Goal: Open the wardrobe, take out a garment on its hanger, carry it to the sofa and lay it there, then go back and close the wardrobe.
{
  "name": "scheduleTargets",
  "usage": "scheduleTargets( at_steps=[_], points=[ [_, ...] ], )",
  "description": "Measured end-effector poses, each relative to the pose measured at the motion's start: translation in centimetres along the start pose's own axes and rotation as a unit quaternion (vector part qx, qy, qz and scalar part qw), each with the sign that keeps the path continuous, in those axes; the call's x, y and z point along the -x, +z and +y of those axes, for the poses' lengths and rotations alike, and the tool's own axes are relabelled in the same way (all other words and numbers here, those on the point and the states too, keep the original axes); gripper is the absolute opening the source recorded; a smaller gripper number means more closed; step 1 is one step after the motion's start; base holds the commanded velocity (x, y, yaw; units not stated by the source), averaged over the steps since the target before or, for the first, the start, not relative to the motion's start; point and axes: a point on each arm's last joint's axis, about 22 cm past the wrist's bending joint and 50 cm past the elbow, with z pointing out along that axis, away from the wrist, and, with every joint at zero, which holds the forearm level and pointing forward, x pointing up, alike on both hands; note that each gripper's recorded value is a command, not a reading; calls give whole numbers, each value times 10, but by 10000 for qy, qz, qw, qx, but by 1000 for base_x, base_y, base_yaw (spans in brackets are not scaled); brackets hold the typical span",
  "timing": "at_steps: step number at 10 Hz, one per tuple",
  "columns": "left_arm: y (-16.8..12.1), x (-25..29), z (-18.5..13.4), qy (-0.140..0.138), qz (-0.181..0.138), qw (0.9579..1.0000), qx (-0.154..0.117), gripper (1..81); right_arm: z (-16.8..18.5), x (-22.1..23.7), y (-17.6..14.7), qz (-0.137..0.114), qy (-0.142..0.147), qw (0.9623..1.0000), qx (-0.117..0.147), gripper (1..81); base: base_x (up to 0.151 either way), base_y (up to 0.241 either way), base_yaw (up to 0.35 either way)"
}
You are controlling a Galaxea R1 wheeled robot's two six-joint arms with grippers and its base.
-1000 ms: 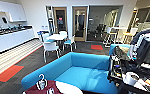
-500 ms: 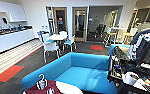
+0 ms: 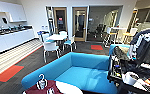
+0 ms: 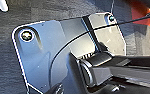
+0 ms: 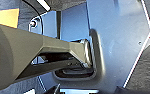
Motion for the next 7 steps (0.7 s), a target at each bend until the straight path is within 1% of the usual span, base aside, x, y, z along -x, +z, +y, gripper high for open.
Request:
scheduleTargets(
  at_steps=[2, 4, 7],
  points=[
    [0, 0, 0, 3, 2, 10000, 0, 811, 0, 0, 0, 0, 0, 10000, 0, 811, 0, 0, 0],
    [0, 0, 0, 3, 2, 10000, -2, 811, 0, 0, 0, -3, -1, 10000, 4, 811, 0, 0, 221],
    [-6, 1, -12, 10, -9, 10000, -80, 811, 20, 7, -4, -119, -29, 9997, 220, 811, 0, 0, 239]
  ],
)
